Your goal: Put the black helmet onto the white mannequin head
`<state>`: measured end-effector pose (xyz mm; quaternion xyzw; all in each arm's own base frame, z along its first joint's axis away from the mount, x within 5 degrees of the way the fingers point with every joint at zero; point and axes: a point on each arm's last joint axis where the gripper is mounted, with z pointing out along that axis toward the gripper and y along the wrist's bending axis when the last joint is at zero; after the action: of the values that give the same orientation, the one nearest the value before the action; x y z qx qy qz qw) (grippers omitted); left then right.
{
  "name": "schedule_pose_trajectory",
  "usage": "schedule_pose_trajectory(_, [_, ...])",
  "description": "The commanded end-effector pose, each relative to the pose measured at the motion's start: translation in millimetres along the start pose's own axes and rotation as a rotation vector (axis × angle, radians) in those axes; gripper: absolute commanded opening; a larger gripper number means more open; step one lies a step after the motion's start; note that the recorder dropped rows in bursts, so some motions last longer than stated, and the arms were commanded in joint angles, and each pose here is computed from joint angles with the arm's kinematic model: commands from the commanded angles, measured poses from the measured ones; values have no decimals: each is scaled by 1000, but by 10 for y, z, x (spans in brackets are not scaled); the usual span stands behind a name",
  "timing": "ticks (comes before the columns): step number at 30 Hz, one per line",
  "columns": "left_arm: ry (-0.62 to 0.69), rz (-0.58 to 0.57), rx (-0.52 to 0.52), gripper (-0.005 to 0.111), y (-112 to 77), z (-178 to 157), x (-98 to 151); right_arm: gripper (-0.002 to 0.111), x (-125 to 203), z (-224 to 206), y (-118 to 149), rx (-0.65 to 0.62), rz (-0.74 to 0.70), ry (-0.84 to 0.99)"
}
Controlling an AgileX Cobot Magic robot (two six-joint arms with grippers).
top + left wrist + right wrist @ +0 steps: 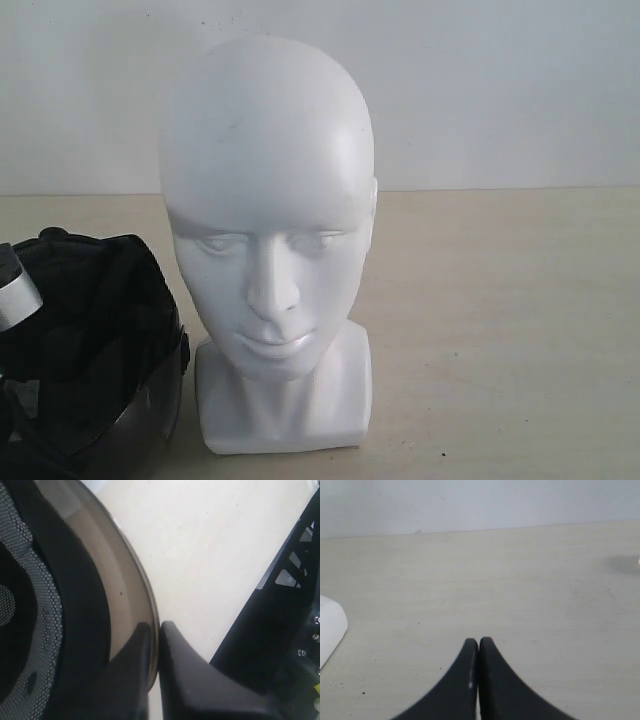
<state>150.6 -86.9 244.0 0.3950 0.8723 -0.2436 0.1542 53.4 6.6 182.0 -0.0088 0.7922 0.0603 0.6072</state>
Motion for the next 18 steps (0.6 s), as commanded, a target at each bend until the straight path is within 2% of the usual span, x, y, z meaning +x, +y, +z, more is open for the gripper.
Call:
schedule_pose_trajectory(1, [6,-31,36,4,-42,8,5,0,-9,-3,1,-1,-6,-11])
schedule_pose_trajectory(4, [6,-36,36,4,-42,8,5,0,-9,-3,1,-1,-6,-11])
schedule_pose_trajectory(6, [6,-45,36,9,-42,8,5,0,-9,-3,1,-1,-6,-11])
schedule_pose_trajectory(14, [-30,-98,-5,47,-3,8,-27,0,-9,-3,1,-1,-6,-11])
schedule_pose_trajectory(18, [-30,-109,-5,48,-3,8,-27,0,-9,-3,1,-1,-6,-11])
